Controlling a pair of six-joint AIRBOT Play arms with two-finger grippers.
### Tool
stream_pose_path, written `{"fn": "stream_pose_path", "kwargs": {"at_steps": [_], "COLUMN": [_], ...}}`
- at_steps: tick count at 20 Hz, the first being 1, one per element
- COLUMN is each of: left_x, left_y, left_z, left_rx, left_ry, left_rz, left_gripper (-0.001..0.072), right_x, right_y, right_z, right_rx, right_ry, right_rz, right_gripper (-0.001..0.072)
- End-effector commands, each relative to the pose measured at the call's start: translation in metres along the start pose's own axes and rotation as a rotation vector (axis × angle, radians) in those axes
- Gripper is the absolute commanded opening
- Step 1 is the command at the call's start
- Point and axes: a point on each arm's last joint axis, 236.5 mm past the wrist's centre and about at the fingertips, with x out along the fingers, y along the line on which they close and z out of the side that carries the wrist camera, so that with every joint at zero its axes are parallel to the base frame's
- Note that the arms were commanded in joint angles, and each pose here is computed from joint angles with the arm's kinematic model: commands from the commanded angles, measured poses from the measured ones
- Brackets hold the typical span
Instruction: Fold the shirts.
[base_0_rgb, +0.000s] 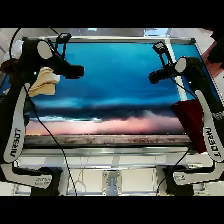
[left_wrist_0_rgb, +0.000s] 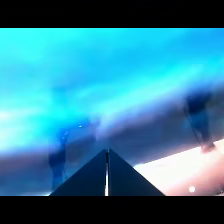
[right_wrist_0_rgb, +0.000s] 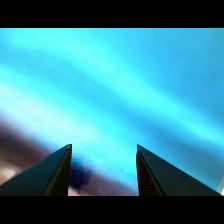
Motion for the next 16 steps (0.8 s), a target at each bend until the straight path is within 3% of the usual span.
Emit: {"fn": "stream_pose_path", "kwargs": {"at_steps": [1, 5, 6, 9, 10, 12, 13, 16], "left_x": [0.000, 0.000, -0.002, -0.037, -0.053, -0.069, -0.070, -0.044], "left_y": [-0.001, 0.014, 0.032, 0.128, 0.155, 0.193, 0.210, 0.256], "left_z": [0.000, 0.000, 0.000, 0.013, 0.024, 0.039, 0.039, 0.017], "left_rx": [-0.001, 0.154, 0.197, 0.245, 0.232, 0.099, -0.012, -0.220], "left_ry": [0.001, 0.006, 0.015, 0.012, -0.028, -0.144, -0.189, -0.167], "left_rz": [-0.004, 0.056, 0.132, 0.563, 0.672, 0.723, 0.706, 0.596], "left_gripper": [0.0016, 0.0017, 0.0019, 0.0019, 0.0084, 0.0436, 0.0485, 0.0491], "right_x": [0.000, 0.000, 0.000, 0.000, 0.000, 0.000, 0.000, 0.000], "right_y": [0.000, 0.000, 0.000, 0.000, 0.001, 0.000, 0.000, 0.003], "right_z": [0.000, 0.000, 0.000, 0.000, 0.000, 0.000, 0.000, 0.001], "right_rx": [0.000, 0.000, 0.000, 0.000, 0.000, 0.000, 0.000, 0.007], "right_ry": [0.001, 0.001, 0.001, 0.001, 0.001, 0.001, 0.001, -0.004], "right_rz": [0.001, 0.001, 0.001, 0.001, 0.001, 0.001, 0.001, 0.010], "right_gripper": [0.0442, 0.0442, 0.0442, 0.0442, 0.0442, 0.0442, 0.0442, 0.0442]}}
